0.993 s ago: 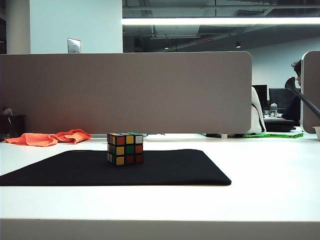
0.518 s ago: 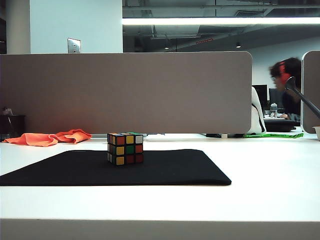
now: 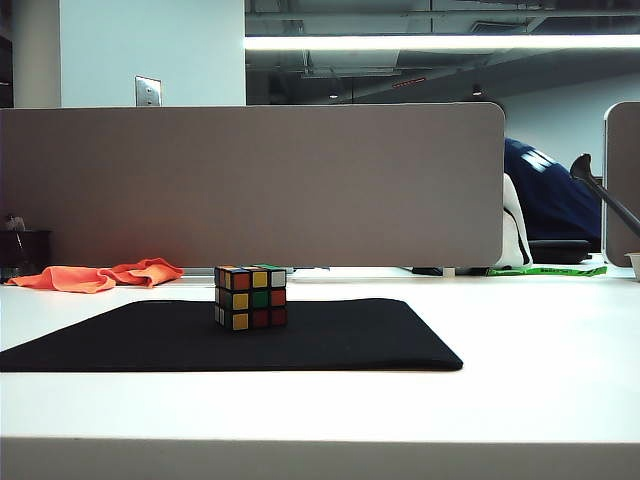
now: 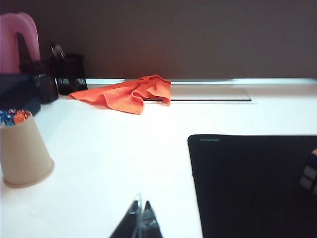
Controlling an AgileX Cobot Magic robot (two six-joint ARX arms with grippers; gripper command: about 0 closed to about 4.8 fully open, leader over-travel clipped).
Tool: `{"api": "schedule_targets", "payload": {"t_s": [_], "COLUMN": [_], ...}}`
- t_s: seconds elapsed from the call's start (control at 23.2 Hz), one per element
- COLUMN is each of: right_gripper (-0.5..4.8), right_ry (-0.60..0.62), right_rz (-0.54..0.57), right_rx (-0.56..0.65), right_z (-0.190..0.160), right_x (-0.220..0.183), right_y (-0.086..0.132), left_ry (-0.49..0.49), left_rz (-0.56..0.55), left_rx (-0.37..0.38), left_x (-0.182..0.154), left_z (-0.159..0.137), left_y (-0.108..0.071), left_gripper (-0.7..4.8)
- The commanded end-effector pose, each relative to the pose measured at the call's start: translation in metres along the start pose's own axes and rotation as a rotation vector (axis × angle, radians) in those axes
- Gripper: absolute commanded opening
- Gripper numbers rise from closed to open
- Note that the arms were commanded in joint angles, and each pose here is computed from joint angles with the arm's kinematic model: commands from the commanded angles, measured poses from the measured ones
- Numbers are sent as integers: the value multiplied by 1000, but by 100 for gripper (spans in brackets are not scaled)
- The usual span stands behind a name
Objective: Pick up the cube on the right side of the mouse pad, then place it in the center of the mouse pad.
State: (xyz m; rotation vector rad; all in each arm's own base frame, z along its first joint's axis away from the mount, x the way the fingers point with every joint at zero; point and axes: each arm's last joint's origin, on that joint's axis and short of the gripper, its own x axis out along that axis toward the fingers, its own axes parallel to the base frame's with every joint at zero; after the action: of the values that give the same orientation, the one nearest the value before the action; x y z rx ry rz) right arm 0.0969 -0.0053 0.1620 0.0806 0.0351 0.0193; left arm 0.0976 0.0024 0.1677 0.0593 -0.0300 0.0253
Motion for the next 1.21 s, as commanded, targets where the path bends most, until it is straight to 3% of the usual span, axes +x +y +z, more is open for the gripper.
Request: {"api": "schedule_targets", "payload": {"t_s": [0.04,1.04,1.21], "right_gripper": [-6,-6,-6], "right_ry": [-13,6,-8], "right_rz": [0,-2,-1], "right_rx": [-35,-119,-119], "right_z": [1,-1,0], "right_x": [0,0,0], "right_y": [0,0,0], "left_ry": [-25,-33,-34], "left_rz": [-3,-2,-3], "left_rx": [43,33,-15], "left_x": [0,0,0], "left_z": [3,4,4], "left_y": [0,0,0], "left_gripper": [-6,-5,-5]}}
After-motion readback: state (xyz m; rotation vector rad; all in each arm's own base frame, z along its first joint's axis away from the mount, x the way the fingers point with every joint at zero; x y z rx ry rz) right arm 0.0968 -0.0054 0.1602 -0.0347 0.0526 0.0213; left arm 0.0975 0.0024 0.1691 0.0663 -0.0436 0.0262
